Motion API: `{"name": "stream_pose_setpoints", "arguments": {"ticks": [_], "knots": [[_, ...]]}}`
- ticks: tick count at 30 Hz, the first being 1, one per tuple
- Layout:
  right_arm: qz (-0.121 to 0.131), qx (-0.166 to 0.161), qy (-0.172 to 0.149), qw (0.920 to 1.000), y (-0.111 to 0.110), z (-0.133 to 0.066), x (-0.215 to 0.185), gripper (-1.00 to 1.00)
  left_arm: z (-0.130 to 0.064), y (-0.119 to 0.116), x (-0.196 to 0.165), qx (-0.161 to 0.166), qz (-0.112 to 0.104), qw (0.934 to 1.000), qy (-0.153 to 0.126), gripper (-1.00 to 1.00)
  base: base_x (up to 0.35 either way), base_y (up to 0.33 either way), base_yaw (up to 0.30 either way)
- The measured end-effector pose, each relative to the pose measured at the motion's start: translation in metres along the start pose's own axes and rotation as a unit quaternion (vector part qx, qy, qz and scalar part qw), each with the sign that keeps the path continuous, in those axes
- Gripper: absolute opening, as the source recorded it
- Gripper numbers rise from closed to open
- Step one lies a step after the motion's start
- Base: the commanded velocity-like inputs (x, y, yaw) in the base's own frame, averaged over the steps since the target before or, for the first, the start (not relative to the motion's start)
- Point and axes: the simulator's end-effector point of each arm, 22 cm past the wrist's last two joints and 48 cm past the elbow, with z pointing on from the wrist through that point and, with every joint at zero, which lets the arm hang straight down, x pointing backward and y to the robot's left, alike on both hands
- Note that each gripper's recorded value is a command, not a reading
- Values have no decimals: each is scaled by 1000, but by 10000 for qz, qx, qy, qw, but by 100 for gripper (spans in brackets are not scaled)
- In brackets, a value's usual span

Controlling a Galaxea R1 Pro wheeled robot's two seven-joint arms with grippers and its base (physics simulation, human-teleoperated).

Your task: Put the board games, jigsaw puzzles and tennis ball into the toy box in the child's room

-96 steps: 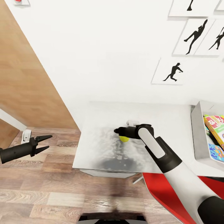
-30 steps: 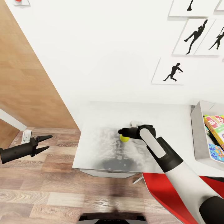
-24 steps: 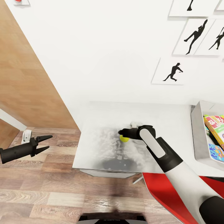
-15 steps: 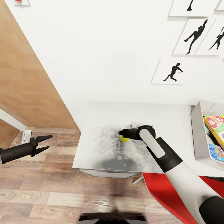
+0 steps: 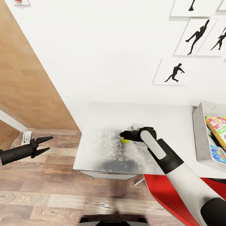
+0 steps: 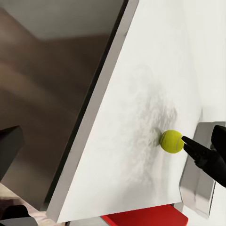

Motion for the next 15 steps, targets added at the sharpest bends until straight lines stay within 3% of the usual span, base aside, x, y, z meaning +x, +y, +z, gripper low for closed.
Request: {"name": "stream_pose_setpoints", "arguments": {"ticks": [15], "knots": [[56,102,160,9998,-10,8,10,100,0,0,0,1,-1,10000,0,100,0,0,0]]}}
